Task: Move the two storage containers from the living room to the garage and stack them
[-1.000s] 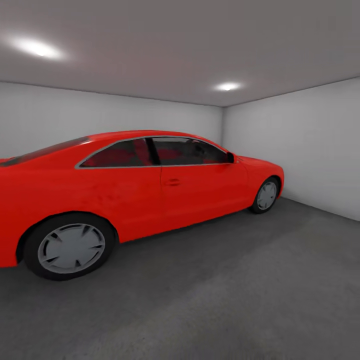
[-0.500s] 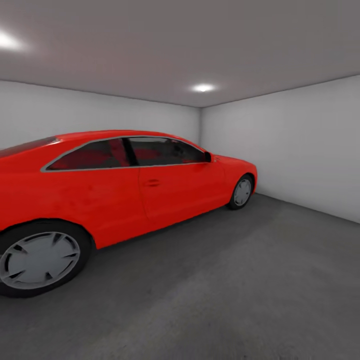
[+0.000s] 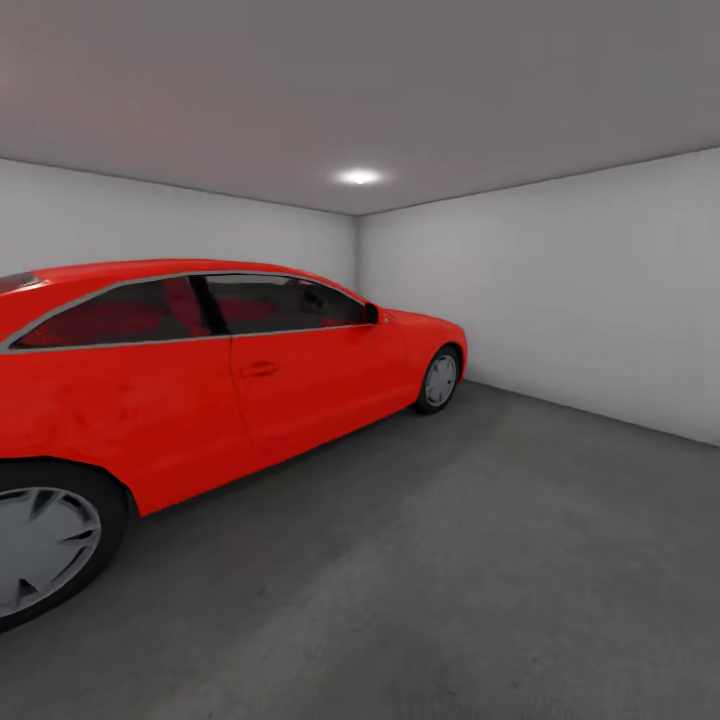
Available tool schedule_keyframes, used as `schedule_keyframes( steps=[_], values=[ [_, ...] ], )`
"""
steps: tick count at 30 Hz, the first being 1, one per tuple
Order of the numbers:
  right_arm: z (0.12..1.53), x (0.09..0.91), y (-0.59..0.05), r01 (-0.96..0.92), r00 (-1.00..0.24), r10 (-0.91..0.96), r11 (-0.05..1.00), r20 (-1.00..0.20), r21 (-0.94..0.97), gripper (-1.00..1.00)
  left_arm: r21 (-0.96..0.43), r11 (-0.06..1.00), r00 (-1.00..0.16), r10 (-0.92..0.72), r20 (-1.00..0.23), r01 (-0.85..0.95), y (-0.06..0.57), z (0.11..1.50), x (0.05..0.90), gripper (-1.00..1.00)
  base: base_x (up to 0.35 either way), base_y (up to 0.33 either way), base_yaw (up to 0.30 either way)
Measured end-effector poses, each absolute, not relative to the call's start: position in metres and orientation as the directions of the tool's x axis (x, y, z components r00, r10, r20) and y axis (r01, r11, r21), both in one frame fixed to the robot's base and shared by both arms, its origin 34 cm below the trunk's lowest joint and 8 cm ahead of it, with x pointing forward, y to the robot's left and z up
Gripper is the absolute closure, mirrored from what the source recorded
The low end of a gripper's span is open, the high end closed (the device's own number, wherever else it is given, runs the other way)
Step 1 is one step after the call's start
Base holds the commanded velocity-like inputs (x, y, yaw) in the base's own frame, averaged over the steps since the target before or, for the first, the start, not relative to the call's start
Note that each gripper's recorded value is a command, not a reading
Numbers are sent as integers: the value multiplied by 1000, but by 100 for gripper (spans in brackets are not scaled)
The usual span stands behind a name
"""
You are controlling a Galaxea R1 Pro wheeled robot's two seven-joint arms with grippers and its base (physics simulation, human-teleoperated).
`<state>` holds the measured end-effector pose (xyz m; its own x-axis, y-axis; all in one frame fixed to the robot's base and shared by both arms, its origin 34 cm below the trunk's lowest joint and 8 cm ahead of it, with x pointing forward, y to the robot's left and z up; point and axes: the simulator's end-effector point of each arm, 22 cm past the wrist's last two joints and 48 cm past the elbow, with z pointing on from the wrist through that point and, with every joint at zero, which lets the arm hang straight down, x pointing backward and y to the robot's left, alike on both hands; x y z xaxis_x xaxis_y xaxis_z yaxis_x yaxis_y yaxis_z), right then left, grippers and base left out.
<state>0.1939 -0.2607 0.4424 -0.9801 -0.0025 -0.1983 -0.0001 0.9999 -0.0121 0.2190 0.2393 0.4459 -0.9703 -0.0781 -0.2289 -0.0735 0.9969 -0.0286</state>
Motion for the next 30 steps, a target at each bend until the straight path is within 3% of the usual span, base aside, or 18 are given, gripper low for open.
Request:
schedule_keyframes(
  steps=[30],
  values=[
    [442, 194, -261, 0, -980, -3, 1000, -197, -12, -100, -29, 997, -970, -78, -229, -74, 239, 446, 219, -100, 0, 0, -287]
  ],
)
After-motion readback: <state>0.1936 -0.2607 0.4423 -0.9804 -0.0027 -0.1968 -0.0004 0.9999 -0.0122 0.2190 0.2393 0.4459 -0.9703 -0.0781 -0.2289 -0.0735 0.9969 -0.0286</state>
